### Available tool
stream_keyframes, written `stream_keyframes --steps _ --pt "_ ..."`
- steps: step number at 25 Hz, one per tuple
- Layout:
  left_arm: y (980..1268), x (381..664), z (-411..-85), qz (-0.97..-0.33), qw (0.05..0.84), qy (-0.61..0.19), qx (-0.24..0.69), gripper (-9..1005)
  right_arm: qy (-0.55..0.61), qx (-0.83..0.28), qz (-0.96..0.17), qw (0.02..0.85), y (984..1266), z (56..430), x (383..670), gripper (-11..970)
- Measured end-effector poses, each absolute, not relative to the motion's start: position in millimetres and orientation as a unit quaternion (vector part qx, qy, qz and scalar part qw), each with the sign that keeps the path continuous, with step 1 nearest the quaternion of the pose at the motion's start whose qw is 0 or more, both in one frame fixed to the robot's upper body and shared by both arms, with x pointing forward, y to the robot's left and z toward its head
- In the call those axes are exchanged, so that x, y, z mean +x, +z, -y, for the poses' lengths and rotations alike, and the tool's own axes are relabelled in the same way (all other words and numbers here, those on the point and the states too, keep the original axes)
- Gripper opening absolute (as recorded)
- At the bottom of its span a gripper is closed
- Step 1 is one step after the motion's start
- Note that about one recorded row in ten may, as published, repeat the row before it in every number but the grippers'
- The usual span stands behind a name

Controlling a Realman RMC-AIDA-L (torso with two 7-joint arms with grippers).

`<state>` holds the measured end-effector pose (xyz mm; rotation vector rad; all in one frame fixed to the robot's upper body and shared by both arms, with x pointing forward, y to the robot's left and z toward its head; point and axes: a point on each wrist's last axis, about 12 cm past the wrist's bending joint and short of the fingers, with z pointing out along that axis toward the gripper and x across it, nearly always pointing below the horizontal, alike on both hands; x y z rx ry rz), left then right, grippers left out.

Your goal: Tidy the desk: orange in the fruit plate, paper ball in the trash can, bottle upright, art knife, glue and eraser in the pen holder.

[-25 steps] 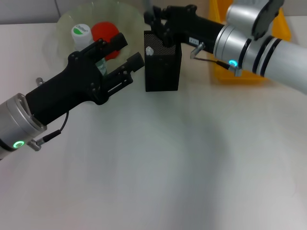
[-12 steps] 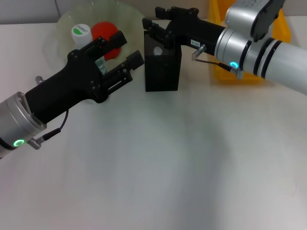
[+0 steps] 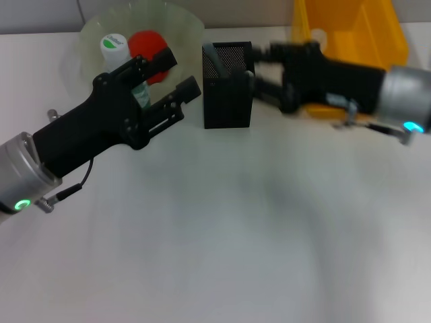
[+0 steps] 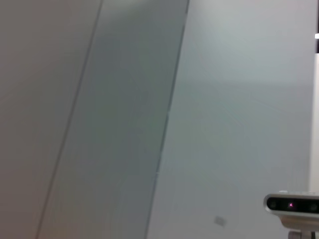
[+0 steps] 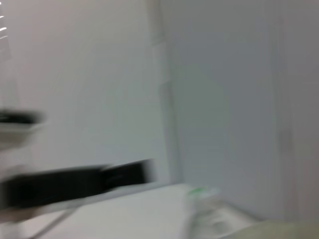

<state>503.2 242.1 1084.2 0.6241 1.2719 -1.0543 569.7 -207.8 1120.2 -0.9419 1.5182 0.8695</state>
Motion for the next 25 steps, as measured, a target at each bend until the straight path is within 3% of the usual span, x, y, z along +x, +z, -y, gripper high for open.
stream_keyframes --steps 3,8,18,25 --pt "1086 496 -246 -0.545 0.628 -0.474 0.290 651 0.427 -0.438 -0.625 0.484 1138 243 546 430" --pt "1089 485 -253 -0.532 0.588 -0.507 0.337 652 0.468 -0.444 -0.590 0.485 1152 275 527 428" --pt "1088 486 -244 -0.543 0.526 -0.539 0.372 652 0.483 -0.462 -0.558 0.492 1143 262 519 424" --pt "1089 484 -246 -0.543 0.523 -0.544 0.368 655 0.495 -0.464 -0.554 0.482 1147 267 514 549"
